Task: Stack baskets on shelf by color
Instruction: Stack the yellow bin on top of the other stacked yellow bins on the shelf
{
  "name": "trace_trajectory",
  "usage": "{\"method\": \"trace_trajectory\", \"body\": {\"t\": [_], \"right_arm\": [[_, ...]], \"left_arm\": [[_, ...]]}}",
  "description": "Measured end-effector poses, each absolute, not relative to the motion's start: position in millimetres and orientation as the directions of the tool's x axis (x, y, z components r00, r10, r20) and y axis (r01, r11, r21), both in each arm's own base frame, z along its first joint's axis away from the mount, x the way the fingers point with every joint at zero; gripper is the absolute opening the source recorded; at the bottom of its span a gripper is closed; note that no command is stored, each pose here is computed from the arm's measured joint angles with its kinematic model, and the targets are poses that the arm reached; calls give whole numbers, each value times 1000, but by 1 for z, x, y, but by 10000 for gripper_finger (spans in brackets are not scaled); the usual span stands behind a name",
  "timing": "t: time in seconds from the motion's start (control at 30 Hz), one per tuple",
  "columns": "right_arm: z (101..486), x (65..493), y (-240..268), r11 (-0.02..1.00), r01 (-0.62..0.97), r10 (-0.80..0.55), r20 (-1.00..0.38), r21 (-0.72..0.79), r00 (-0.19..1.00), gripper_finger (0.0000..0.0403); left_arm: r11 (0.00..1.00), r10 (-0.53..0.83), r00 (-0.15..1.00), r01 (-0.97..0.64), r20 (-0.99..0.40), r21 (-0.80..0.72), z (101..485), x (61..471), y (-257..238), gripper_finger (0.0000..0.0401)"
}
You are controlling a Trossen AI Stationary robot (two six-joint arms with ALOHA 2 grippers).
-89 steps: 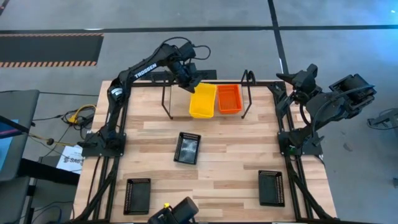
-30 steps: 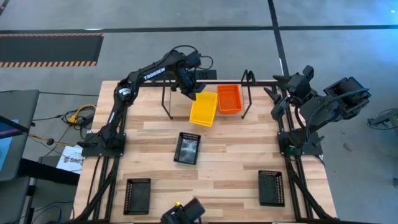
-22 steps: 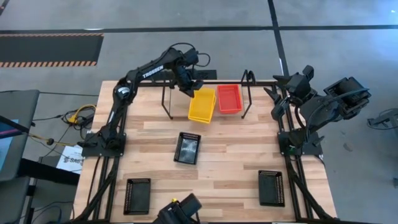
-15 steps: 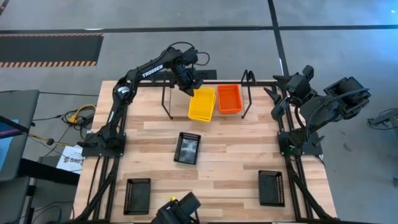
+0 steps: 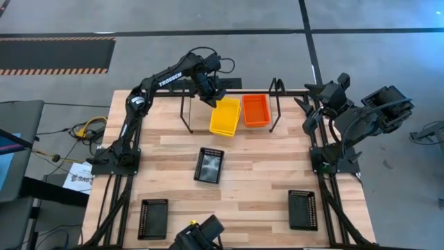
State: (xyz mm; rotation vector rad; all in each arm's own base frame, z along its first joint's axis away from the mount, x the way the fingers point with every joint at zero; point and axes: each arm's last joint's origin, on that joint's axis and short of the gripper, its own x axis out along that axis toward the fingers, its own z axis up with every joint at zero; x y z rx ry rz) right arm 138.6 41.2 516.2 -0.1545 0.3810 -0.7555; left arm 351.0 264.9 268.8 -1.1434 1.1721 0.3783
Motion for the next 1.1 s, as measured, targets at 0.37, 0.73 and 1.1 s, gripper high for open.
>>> {"method": "trace_trajectory", "body": {"t": [0.37, 0.73, 1.1], "right_arm": [[516, 139, 41, 721, 638, -693, -281, -271, 664, 255], [516, 139, 41, 721, 638, -693, -281, -271, 664, 255], [516, 139, 41, 738, 623, -675, -304, -260, 672, 255]], "left_arm": [[500, -303, 431, -688, -850, -526, 277, 352, 265, 55], [535, -258, 540, -611, -801, -584, 325, 347, 265, 84], [621, -206, 605, -526, -769, -580, 391, 316, 226, 84]]}}
